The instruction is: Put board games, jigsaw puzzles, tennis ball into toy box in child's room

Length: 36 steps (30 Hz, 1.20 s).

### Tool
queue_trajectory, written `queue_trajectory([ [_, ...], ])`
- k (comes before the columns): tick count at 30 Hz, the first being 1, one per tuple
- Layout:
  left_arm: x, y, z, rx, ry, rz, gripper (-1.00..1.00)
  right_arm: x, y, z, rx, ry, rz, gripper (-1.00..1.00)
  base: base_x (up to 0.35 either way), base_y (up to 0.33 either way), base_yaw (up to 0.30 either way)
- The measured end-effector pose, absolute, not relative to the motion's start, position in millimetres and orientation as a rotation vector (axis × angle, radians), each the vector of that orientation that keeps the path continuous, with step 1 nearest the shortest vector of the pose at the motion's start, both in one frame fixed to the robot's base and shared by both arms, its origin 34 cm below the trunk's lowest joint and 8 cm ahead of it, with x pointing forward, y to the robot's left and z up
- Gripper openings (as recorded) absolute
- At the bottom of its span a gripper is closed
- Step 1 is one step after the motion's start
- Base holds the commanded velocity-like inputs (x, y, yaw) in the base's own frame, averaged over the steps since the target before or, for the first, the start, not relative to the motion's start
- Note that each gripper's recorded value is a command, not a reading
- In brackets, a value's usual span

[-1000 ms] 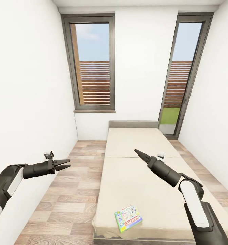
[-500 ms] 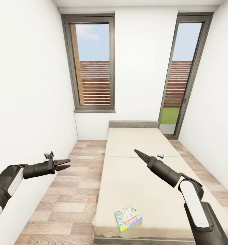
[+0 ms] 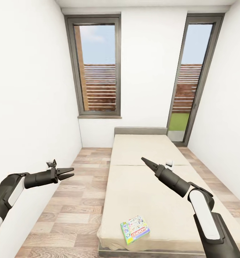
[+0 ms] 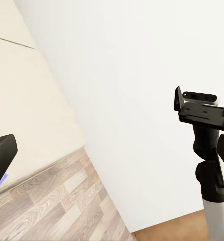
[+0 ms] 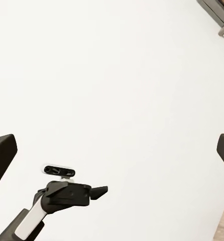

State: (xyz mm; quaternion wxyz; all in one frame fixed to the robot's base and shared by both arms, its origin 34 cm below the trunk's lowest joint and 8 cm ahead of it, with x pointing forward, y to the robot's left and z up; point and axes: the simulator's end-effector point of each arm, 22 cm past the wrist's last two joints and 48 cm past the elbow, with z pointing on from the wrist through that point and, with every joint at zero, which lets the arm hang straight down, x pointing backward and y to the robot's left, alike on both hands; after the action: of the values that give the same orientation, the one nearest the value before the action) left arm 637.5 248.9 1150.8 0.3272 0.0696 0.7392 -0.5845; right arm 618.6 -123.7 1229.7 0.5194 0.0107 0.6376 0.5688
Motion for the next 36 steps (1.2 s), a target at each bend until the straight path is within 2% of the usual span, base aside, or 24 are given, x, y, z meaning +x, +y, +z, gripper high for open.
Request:
queue_trajectory([
  [29,638,247,1149,0.182,1.939,-1.533,1.0,619,-121,1225,0.029,1.549,1.37,1.0,-0.091,0.069,0.0],
  [36,639,246,1147,0.179,1.945,-1.528,1.0,633,-130,1195,0.115,1.635,1.322,1.0,-0.103,0.055,0.0],
])
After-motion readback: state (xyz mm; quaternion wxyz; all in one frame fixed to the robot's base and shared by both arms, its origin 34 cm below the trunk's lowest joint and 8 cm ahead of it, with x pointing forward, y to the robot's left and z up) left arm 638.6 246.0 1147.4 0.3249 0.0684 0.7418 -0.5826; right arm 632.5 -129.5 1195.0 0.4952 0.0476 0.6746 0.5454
